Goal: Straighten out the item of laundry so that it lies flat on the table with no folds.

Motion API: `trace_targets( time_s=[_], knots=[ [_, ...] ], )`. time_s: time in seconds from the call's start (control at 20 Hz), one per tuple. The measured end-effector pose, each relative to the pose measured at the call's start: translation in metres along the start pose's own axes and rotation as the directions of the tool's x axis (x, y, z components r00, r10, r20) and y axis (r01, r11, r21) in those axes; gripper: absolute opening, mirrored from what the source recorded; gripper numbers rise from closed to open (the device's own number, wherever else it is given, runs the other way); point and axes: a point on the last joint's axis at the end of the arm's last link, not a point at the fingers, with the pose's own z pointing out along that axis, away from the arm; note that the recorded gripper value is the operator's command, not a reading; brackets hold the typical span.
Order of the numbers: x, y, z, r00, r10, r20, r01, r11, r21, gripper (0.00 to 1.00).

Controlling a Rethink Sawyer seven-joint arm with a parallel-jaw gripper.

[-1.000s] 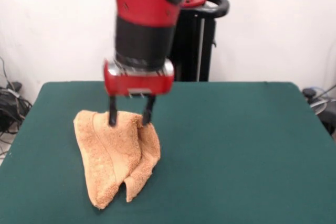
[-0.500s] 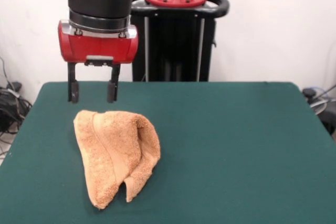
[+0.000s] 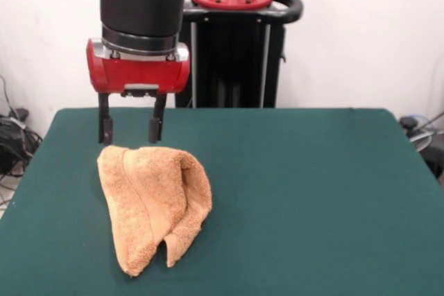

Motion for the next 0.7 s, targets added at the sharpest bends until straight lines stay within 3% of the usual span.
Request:
trace_targets(
  time_s=[0.35,0.7],
  knots=[
    [-0.003,0.008,0.026,0.999,-0.033,0.043,0.032,0.999,0.012,1.00],
    [0.001,0.006,0.047,0.997,-0.014,0.071,0.016,1.000,-0.023,1.00]
  ],
)
